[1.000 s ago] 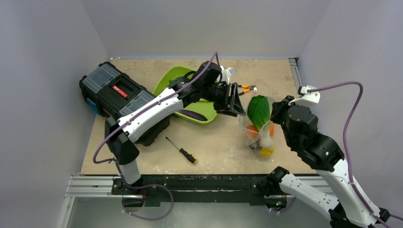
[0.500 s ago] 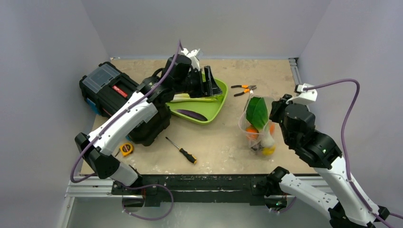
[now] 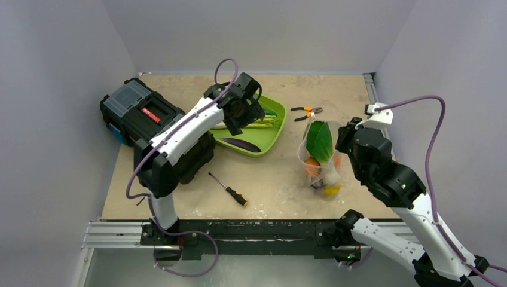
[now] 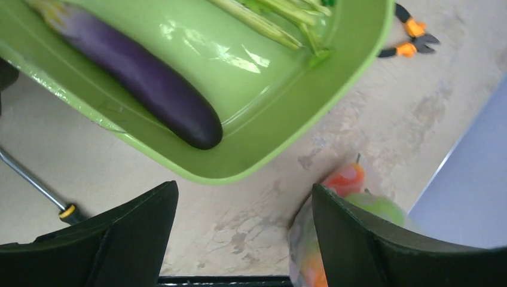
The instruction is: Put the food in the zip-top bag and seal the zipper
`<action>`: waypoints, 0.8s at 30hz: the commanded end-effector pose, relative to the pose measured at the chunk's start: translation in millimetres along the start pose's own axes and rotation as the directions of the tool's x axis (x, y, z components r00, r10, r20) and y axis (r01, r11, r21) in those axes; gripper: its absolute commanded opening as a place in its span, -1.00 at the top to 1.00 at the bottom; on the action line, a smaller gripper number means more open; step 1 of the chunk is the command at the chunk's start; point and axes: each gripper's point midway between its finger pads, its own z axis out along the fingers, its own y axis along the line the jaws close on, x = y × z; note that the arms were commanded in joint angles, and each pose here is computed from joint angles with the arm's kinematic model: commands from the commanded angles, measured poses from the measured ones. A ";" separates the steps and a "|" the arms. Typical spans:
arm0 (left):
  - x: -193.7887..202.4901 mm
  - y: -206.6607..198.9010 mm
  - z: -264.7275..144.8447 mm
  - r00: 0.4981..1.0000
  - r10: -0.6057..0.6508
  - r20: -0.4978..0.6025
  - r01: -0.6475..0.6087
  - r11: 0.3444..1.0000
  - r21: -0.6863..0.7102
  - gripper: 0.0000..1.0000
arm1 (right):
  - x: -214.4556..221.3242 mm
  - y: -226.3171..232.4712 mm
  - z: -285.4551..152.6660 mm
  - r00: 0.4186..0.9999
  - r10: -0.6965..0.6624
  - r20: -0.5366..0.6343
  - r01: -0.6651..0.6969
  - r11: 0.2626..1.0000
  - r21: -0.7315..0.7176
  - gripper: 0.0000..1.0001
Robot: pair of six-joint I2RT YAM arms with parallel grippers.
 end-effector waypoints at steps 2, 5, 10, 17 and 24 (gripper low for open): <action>-3.6 18.0 26.9 0.971 -0.241 0.008 0.235 0.942 -0.238 -0.64 | -25.2 -1.0 -7.1 0.996 0.040 0.074 -0.040 0.999 -0.009 1.00; 7.5 28.4 39.3 0.947 -0.322 -0.010 0.295 0.880 -0.373 -0.60 | -24.6 -1.1 -7.2 0.997 0.039 0.073 -0.038 0.999 -0.010 1.00; 15.7 38.5 65.1 0.921 -0.389 0.026 0.358 0.817 -0.452 -0.56 | -24.6 -4.2 -10.0 0.996 0.041 0.077 -0.040 0.999 -0.010 1.00; 44.1 65.2 81.6 0.886 -0.464 0.001 0.357 0.682 -0.638 -0.59 | -19.1 -6.6 -12.1 0.997 0.038 0.068 -0.037 0.999 -0.018 1.00; 49.8 80.4 96.0 0.860 -0.508 0.037 0.389 0.608 -0.693 -0.57 | -16.3 -3.8 -10.3 0.998 0.029 0.059 -0.027 0.999 -0.026 1.00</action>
